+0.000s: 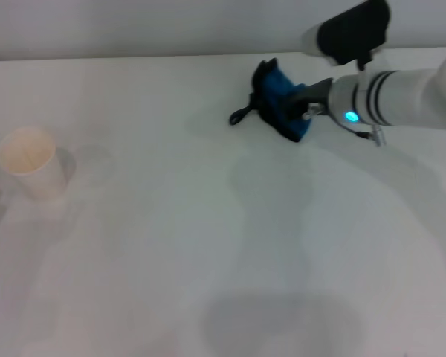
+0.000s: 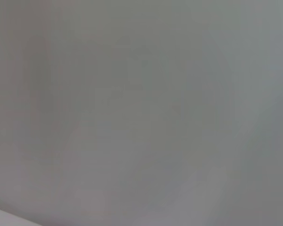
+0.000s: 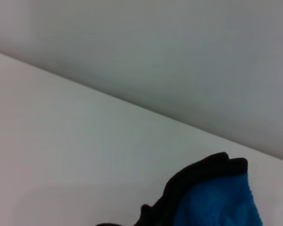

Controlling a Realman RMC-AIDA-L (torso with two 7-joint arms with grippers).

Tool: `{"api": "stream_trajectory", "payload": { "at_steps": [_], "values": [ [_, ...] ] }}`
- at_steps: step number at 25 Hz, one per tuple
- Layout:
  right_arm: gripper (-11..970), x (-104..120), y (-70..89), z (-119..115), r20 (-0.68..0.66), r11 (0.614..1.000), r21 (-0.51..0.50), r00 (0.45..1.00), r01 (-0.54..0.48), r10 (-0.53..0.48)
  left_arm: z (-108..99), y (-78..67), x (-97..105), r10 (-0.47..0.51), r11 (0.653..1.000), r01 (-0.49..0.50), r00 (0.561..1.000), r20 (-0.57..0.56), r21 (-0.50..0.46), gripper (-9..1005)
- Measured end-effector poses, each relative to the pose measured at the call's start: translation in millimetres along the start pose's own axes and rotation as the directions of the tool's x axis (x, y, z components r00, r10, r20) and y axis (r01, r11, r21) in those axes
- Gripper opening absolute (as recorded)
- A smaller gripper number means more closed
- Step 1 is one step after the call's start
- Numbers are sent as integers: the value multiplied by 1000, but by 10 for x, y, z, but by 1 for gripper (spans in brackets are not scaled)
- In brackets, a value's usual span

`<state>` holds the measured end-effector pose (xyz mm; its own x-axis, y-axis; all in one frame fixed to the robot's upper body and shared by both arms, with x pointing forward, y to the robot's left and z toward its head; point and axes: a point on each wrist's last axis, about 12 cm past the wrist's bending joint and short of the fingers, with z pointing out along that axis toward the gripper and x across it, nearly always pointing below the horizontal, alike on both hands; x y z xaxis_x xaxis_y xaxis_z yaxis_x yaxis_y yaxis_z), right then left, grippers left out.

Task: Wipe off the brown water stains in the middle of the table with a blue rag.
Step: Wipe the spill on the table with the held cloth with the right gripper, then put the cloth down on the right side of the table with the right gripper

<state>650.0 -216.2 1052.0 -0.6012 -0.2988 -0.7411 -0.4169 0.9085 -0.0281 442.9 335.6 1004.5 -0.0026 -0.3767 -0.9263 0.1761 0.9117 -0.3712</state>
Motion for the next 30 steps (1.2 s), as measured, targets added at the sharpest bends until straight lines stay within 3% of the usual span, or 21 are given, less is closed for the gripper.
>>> {"api": "stream_trajectory", "payload": {
  "at_steps": [4, 9, 10, 13, 15, 16, 18, 22, 26, 30],
  "values": [
    [104, 83, -109, -55, -19, 999, -20, 999, -44, 44, 2, 2, -4, 2, 1000, -2, 1000, 0, 2, 882],
    [104, 142, 41, -114, -56, 984, -177, 998, -15, 6, 6, 1, -6, 2, 1000, -2, 1000, 1, 3, 882],
    [104, 152, 158, -149, -59, 962, -270, 997, 34, -52, 6, 1, -6, 2, 1000, -2, 1000, 1, 3, 882],
    [104, 166, 256, -190, -56, 931, -355, 992, 83, -110, 6, 2, -6, 2, 1000, -2, 1000, 2, 2, 882],
    [104, 181, 337, -269, -50, 869, -469, 977, 158, -205, 9, 1, -7, 1, 1000, -1, 1000, 2, 2, 882],
    [104, 181, 337, -269, -50, 869, -469, 977, 158, -205, 10, 1, -7, 1, 1000, -1, 1000, 2, 3, 882],
    [104, 192, 356, -324, -58, 826, -529, 962, 196, -265, 14, 1, -8, 2, 1000, -2, 1000, 3, 3, 882],
    [104, 261, 322, -394, -99, 775, -584, 926, 242, -364, 23, 1, -13, 6, 1000, -6, 1000, 3, 5, 883],
    [104, 319, 255, -470, -133, 748, -623, 911, 230, -391, 36, 2, -21, 10, 1000, -10, 1000, 6, 8, 883],
    [104, 375, 142, -531, -172, 754, -626, 907, 200, -384, 49, 21, -47, 25, 1000, -25, 1000, 8, 13, 882]
  ]
}}
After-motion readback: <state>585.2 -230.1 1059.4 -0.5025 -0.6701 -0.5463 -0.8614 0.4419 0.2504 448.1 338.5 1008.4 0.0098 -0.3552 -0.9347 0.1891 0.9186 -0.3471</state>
